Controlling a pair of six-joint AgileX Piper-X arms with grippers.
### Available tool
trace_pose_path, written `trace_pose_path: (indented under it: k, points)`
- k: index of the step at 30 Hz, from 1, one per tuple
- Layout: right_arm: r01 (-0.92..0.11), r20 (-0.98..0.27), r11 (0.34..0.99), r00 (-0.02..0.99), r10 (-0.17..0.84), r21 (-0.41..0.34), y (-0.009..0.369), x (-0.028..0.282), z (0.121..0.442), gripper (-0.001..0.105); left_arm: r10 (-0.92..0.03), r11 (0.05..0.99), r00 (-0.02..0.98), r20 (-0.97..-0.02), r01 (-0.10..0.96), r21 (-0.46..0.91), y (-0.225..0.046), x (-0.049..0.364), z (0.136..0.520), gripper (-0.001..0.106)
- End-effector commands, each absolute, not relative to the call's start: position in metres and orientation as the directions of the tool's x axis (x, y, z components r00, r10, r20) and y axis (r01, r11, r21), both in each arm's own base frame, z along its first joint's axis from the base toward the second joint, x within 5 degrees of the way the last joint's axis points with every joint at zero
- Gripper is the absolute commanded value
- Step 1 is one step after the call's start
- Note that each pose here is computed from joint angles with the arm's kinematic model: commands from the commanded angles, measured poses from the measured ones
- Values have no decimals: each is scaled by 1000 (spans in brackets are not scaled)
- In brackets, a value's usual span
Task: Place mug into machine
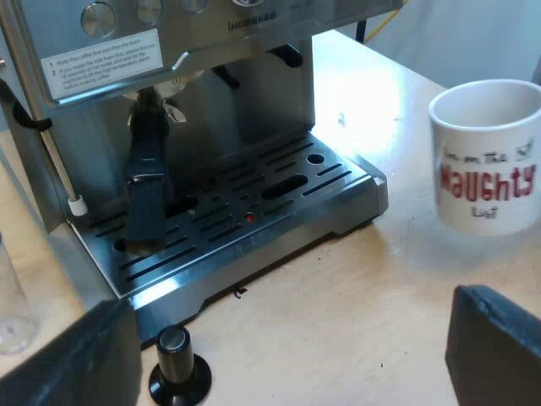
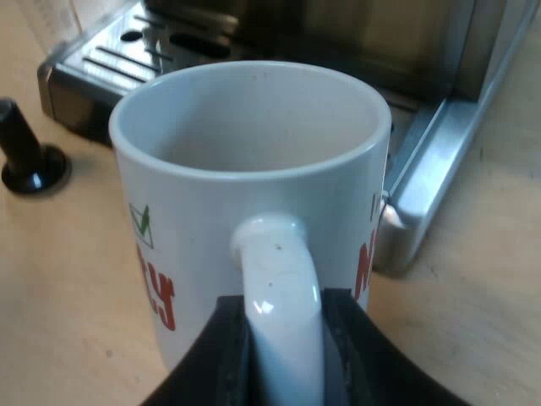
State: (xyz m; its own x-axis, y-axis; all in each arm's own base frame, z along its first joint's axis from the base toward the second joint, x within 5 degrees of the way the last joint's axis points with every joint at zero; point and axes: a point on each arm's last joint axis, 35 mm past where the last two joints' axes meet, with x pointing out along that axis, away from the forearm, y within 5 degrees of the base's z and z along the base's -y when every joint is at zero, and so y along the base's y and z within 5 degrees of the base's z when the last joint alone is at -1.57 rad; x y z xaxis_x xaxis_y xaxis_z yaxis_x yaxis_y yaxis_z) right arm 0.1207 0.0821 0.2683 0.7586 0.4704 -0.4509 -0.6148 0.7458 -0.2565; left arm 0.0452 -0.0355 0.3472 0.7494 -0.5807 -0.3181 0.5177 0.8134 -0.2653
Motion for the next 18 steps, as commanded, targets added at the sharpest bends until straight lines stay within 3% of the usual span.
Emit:
trace_pose_path:
  k: [1, 10, 18]
  points:
    - [-591, -345, 763, 795, 499, -261, 89, 130, 285, 0, -564, 824, 761, -321, 493, -278, -37, 48, 349, 85]
    - [-591, -320, 764, 799, 509, -260, 110, 159, 274, 0, -526, 849, 790, -314, 472, -237, -49, 65, 351, 85]
    - [-587, -283, 767, 806, 521, -260, 122, 176, 268, 0, -502, 864, 791, -351, 441, -243, -52, 80, 330, 85]
